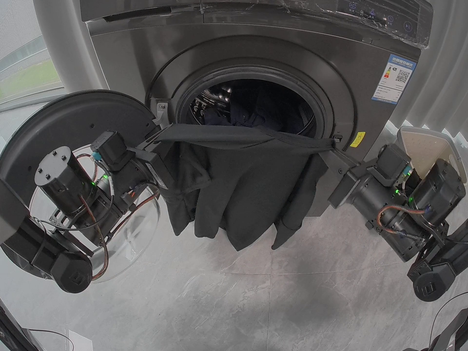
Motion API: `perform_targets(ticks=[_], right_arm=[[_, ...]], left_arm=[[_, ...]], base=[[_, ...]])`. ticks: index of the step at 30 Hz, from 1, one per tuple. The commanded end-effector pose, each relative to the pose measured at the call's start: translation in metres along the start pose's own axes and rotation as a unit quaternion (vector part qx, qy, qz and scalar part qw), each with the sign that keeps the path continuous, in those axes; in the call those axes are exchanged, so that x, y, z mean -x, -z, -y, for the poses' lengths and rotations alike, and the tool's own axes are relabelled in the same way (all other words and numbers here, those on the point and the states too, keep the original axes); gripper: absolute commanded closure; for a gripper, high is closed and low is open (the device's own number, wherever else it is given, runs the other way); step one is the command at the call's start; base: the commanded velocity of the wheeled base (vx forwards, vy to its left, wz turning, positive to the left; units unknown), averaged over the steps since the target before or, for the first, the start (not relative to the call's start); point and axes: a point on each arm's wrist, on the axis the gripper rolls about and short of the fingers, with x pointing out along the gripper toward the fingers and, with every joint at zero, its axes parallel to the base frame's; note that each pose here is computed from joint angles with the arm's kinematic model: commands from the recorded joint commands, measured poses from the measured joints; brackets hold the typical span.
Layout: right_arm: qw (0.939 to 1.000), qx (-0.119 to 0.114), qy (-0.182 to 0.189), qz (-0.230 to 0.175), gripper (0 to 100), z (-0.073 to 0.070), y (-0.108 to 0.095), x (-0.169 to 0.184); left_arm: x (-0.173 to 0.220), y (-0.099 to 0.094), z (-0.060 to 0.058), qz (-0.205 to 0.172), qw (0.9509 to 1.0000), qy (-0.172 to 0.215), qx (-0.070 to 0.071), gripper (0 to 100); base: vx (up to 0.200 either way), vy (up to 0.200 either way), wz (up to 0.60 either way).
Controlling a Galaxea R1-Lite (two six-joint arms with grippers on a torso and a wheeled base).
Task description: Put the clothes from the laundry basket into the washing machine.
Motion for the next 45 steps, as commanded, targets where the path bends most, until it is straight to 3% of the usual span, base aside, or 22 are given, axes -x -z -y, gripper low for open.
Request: perform_targets(ticks=[1, 2, 5, 14, 15, 23, 28, 32, 45], right_arm=[[0.9997, -0.005, -0.004, -0.023, 100, -0.003, 0.002, 0.02], [0.9993, -0.013, -0.008, -0.034, 100, -0.006, 0.006, 0.025], [0.9988, -0.026, -0.022, -0.034, 100, -0.013, 0.003, 0.03], [0.9961, -0.03, -0.04, -0.073, 100, -0.023, 0.024, 0.029], [0.9961, -0.03, -0.04, -0.073, 0, -0.023, 0.024, 0.029], [0.9918, -0.015, -0.03, -0.123, 0, -0.018, 0.05, 0.031], [0.9901, -0.001, -0.018, -0.139, 0, -0.01, 0.064, 0.022], [0.9883, -0.002, -0.02, -0.151, 0, -0.012, 0.079, 0.012], [0.981, 0.0, -0.026, -0.192, 0, -0.016, 0.119, 0.001]], left_arm=[[0.001, -0.014, 0.005, 0.019, 0.9997, 0.011, 0.0, 100], [-0.003, -0.014, 0.009, 0.027, 0.9995, 0.018, -0.005, 100], [-0.006, -0.013, 0.017, 0.029, 0.9991, 0.032, 0.0, 100], [-0.009, -0.02, 0.015, 0.044, 0.9986, 0.03, 0.003, 100], [-0.009, -0.02, 0.015, 0.044, 0.9986, 0.03, 0.003, 100], [-0.01, -0.034, 0.016, 0.069, 0.997, 0.034, 0.002, 100], [-0.006, -0.05, 0.02, 0.089, 0.9942, 0.06, 0.001, 100], [-0.004, -0.055, 0.023, 0.096, 0.9929, 0.069, 0.015, 100], [-0.01, -0.063, 0.024, 0.115, 0.991, 0.066, 0.017, 100]], base=[[0.0, 0.0, 0.0], [0.0, 0.0, 0.0], [0.0, 0.0, 0.0], [0.0, 0.0, 0.0], [0.0, 0.0, 0.0], [0.0, 0.0, 0.0], [0.0, 0.0, 0.0], [0.0, 0.0, 0.0], [0.0, 0.0, 0.0]])
